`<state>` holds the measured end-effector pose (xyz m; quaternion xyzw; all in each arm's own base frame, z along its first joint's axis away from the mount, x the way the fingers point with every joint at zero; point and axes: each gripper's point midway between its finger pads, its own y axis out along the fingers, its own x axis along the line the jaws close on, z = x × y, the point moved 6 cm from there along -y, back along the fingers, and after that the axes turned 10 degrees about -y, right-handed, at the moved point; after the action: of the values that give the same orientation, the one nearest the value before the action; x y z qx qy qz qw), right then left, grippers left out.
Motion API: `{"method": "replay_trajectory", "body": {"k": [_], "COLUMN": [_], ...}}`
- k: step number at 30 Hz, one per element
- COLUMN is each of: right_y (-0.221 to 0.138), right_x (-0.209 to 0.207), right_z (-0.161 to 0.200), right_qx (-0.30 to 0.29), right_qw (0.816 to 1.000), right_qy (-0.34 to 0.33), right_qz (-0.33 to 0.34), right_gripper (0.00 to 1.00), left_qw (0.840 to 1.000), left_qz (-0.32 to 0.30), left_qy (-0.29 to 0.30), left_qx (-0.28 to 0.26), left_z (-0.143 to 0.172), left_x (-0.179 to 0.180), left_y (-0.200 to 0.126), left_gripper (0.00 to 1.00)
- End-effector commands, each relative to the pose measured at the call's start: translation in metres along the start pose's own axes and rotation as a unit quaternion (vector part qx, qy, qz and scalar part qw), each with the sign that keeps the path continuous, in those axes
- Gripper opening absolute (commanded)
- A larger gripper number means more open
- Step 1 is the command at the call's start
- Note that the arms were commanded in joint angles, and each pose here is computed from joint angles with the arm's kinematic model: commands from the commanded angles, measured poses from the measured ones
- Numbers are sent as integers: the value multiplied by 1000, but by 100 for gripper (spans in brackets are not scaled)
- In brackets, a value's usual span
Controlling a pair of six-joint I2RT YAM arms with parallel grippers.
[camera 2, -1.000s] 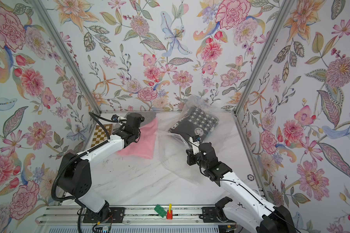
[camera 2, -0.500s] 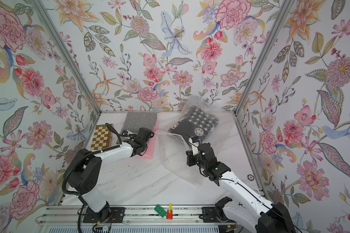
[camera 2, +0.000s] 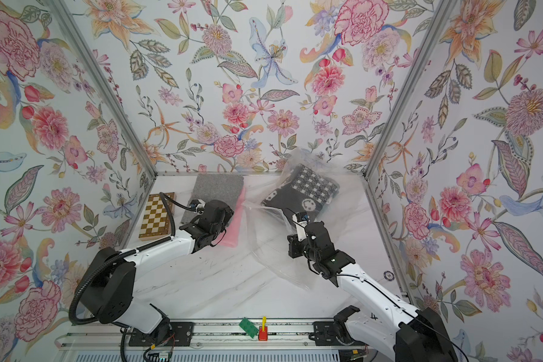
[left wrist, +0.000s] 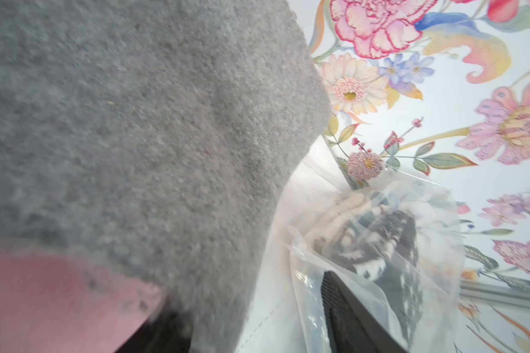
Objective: Take the blanket out of the vacuum bag
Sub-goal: Place the blanket at the center of the board.
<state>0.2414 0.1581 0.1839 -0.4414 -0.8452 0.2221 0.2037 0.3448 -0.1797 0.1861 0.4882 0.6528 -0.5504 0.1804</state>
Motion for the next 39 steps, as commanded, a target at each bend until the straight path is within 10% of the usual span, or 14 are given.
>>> {"method": "replay_trajectory", "body": {"k": [1, 20, 39], "right_y": [1, 9, 13], "right_x": [1, 9, 9], "right_z": [-1, -5, 2], "right_qx": [-2, 3, 14], "right_qw": [1000, 1000, 1000], "right_qy": [7, 10, 9], "right_qz": [-4, -18, -14], "right_gripper": [0, 0, 0], "left_qw": [998, 980, 957], "left_qz": [-2, 150, 162], "left_qy": [49, -127, -239], "left_qx": [31, 39, 26], "left_z": [3, -32, -26], "left_x": [20, 71, 73], "left_y": [-14, -21, 22], "left_gripper": [67, 84, 66]}}
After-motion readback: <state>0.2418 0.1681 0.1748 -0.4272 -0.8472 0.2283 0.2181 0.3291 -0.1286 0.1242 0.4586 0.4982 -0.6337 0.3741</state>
